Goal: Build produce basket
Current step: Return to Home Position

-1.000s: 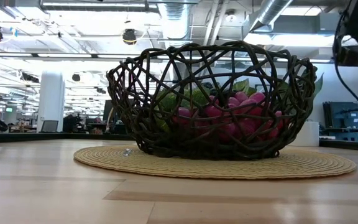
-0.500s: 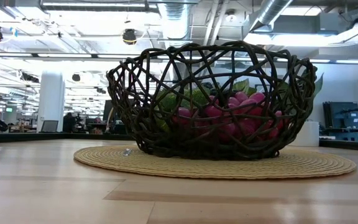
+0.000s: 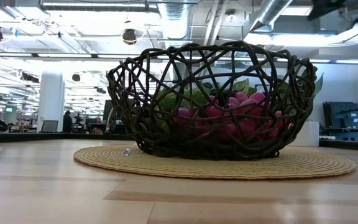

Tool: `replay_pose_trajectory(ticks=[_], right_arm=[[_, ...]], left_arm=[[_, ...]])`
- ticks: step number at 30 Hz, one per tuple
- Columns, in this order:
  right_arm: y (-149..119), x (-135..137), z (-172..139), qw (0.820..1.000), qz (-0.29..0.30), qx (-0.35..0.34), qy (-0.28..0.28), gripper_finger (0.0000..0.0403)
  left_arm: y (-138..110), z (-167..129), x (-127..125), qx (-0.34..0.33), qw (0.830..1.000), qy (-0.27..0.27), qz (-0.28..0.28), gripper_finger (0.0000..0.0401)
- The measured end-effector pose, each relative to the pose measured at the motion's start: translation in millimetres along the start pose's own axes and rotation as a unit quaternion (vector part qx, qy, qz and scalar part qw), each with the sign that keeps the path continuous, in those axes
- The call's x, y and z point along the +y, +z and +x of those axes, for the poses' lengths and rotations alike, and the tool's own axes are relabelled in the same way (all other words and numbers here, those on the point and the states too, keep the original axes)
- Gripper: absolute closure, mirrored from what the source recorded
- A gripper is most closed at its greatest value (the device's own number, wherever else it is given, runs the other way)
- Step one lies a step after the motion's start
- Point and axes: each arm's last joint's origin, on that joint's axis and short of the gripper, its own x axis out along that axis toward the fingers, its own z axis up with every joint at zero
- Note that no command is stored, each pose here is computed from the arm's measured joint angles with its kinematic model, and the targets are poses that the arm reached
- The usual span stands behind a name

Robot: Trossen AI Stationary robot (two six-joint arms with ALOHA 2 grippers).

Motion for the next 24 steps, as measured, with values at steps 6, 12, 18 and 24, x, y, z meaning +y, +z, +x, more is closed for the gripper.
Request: replay_pose_trajectory(ticks=[6, 12, 18, 24], right_arm=[[23.3, -0.5, -14.0, 0.978, -0.007, -0.061, 0.197, 0.0402], [37.0, -13.7, -31.1, 0.881, -0.020, -0.167, 0.443, 0.0402], [18.5, -4.4, -29.3, 0.829, -0.041, -0.170, 0.531, 0.0402], [-15.2, 22.8, -10.2, 0.819, -0.018, -0.146, 0.555, 0.0402]], left_arm=[[-0.4, 0.4, -0.1, 0.002, 1.000, 0.000, -0.005, 0.0401], [-0.7, 0.6, -0.1, 0.003, 1.000, 0.000, -0.008, 0.0401], [-0.9, 0.5, -1.5, 0.005, 1.000, -0.024, -0.009, 0.0401], [-4.2, -0.3, -1.8, 0.023, 0.999, -0.035, -0.007, 0.0401]])
